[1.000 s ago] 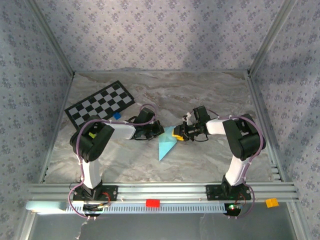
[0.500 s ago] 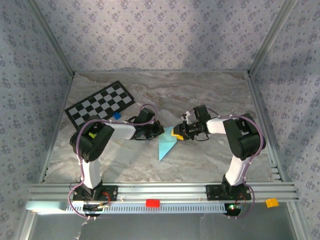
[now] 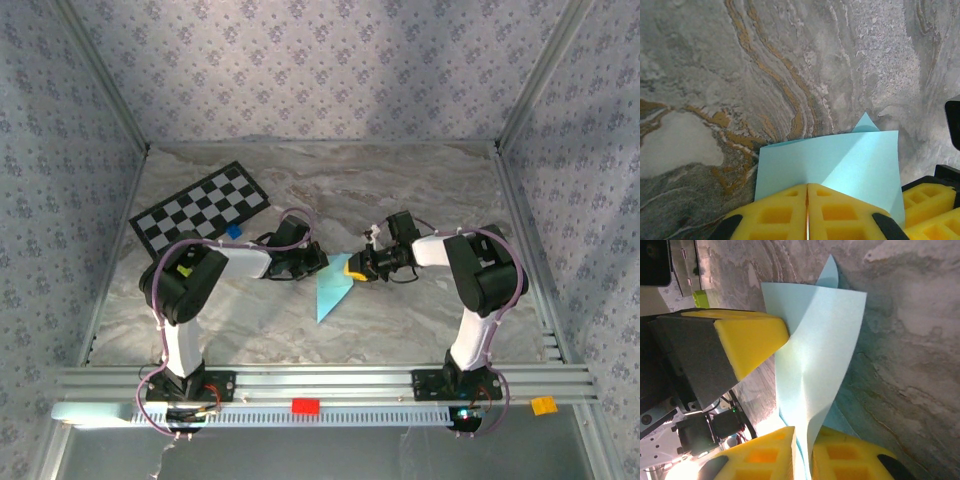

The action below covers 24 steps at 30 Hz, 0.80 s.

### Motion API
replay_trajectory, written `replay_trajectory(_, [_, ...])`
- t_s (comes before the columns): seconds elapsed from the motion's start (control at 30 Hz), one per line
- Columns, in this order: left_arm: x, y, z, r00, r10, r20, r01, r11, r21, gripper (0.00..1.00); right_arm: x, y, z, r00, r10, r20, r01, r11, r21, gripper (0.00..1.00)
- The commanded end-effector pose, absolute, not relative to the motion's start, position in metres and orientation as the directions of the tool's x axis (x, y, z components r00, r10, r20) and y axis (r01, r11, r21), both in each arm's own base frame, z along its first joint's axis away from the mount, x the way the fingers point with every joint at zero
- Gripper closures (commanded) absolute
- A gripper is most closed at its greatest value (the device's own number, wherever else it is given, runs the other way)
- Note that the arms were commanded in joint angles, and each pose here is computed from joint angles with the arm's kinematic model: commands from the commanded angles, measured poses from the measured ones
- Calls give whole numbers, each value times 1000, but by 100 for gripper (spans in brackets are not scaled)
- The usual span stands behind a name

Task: Fold a paper plane with a square sheet of paper (pick it up from the middle)
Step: Fold the wing for the fifth time at the center of the table.

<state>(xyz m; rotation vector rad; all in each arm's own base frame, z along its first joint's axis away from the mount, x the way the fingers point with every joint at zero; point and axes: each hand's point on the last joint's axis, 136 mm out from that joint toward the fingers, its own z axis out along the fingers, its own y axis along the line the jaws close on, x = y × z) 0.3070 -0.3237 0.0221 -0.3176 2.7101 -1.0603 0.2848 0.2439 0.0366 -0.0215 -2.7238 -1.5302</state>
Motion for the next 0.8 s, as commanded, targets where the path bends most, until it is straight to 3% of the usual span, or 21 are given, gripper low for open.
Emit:
replay_trajectory(0.0, [293, -315, 14, -963, -252, -95, -135, 758, -638, 90, 289, 240, 33, -1000, 9, 29, 29, 540, 841, 89])
replay_trajectory(0.17, [296, -318, 26, -961, -245, -129, -102, 745, -660, 85, 290, 238, 31, -999, 34, 40, 53, 551, 833, 96])
replay_trajectory(0.4, [297, -315, 62, -941, -225, -252, -1, 748, -664, 64, 300, 236, 40, -985, 163, 59, 137, 526, 839, 99])
replay_trajectory(0.77, [267, -301, 86, -888, -135, -439, 139, 832, -538, 61, 305, 223, 48, -918, 385, 97, 294, 495, 818, 99])
